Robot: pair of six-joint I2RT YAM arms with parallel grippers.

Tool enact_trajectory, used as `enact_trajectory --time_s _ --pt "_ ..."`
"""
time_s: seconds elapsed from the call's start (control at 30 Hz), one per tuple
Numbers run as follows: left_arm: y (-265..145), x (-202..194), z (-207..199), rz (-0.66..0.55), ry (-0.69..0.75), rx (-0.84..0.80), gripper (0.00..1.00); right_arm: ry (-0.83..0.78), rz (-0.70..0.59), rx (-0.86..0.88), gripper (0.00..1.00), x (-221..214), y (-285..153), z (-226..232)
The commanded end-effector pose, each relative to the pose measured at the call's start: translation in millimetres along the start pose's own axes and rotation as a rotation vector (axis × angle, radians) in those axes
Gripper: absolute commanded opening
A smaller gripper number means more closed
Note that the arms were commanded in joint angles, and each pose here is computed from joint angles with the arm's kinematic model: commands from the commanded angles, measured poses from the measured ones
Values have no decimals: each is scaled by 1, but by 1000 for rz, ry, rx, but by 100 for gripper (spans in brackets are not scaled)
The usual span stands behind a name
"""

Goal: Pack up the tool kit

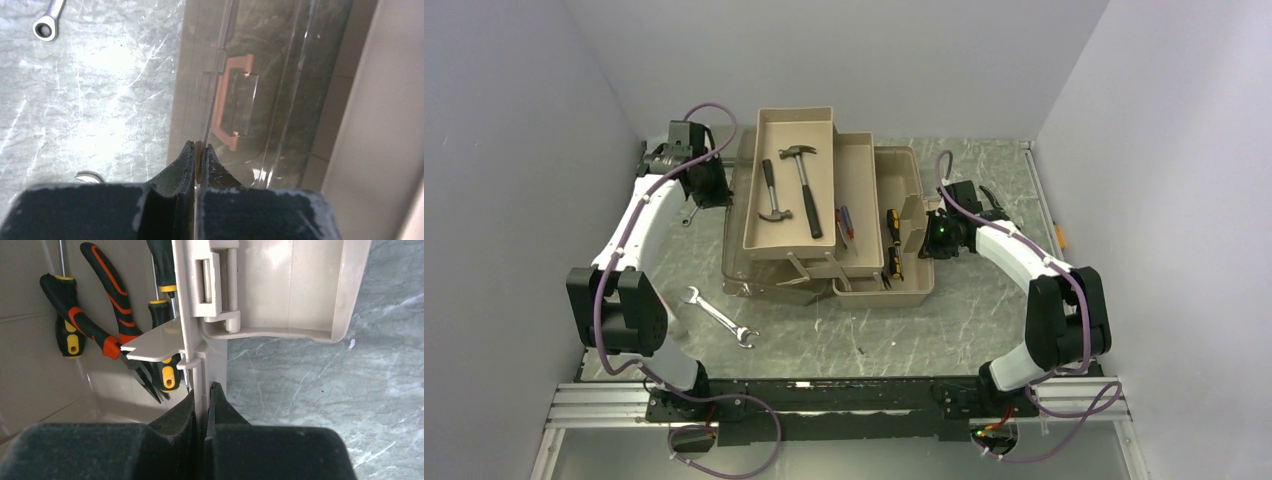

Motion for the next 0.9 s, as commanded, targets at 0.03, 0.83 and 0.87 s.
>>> enact_trajectory --time_s 0.03,0.83,0.87 --pt "-59 49 -49 -222 56 -77 0 7 -121 262 0 36 -30 62" --pt "-130 64 -68 -347 130 -71 39 -17 -119 209 0 32 -25 69" --pt "-133 68 -60 -357 119 -55 46 -20 -119 207 0 32 -26 68"
Point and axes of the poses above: each gripper's point midway between its finger pads, its own y axis out along the fingers, its own z axis along the line the jaws close on, x = y × z, the point moved 1 cm from there along -y, back along the fingers, and after that the axes turned 2 degrees about -y, right-handed, at the moved point
